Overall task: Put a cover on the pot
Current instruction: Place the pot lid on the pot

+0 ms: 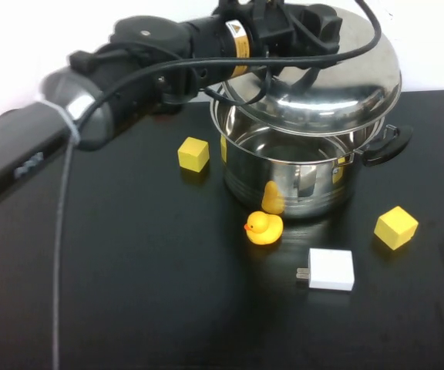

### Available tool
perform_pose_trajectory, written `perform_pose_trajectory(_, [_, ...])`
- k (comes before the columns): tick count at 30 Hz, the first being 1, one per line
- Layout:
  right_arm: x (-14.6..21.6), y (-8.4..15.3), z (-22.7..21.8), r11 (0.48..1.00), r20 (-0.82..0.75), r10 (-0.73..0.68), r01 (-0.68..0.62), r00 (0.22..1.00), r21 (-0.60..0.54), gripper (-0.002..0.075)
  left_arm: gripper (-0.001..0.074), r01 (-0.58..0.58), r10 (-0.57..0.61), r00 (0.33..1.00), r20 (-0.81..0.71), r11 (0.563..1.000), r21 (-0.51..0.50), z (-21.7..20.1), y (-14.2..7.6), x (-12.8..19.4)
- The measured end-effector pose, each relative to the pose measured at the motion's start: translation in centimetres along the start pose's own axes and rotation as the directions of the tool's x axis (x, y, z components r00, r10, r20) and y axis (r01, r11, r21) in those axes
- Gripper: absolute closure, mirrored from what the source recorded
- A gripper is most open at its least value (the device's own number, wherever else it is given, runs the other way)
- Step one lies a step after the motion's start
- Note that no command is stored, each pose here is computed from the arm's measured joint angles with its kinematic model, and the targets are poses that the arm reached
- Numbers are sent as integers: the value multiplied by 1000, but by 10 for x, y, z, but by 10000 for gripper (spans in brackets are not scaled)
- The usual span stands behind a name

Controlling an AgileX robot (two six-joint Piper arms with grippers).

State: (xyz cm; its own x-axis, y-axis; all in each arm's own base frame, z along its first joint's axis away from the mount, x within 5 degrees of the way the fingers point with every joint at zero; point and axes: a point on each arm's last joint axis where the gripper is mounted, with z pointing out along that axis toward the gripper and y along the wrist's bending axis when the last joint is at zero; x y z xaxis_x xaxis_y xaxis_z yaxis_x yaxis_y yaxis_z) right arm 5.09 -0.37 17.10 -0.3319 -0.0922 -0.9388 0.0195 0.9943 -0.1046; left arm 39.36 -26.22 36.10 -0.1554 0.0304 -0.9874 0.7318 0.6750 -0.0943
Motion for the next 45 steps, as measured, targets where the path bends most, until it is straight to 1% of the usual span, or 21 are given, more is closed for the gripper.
perform_pose_trajectory(6, [0,0,0,1000,0,0,0,1000,0,728,400,2,-3,999,-38,1000,-13,22,9,21])
perform_pose_trajectory(10, [0,0,0,1000,0,0,0,1000,0,728,400,-8,7,998,-66,1000,-15,27,11,31])
perform_pose_trajectory(16, [0,0,0,1000,0,0,0,1000,0,728,400,-11,8,998,-66,999,-36,27,13,30])
perform_pose_trajectory(21, [0,0,0,1000,0,0,0,1000,0,728,400,28,-31,998,-60,998,-53,27,15,30])
perform_pose_trajectory(27, [0,0,0,1000,0,0,0,1000,0,728,400,54,-59,997,-56,996,-73,24,23,30])
perform_pose_trajectory(31, [0,0,0,1000,0,0,0,1000,0,728,400,83,-88,994,-64,994,-78,24,24,33])
perform_pose_trajectory(34, [0,0,0,1000,0,0,0,1000,0,728,400,107,-114,990,-88,991,-74,24,23,42])
perform_pose_trajectory(37, [0,0,0,1000,0,0,0,1000,0,728,400,113,-120,988,-102,991,-76,22,23,45])
perform_pose_trajectory(45, [0,0,0,1000,0,0,0,1000,0,728,400,115,-122,988,-95,990,-76,17,21,41])
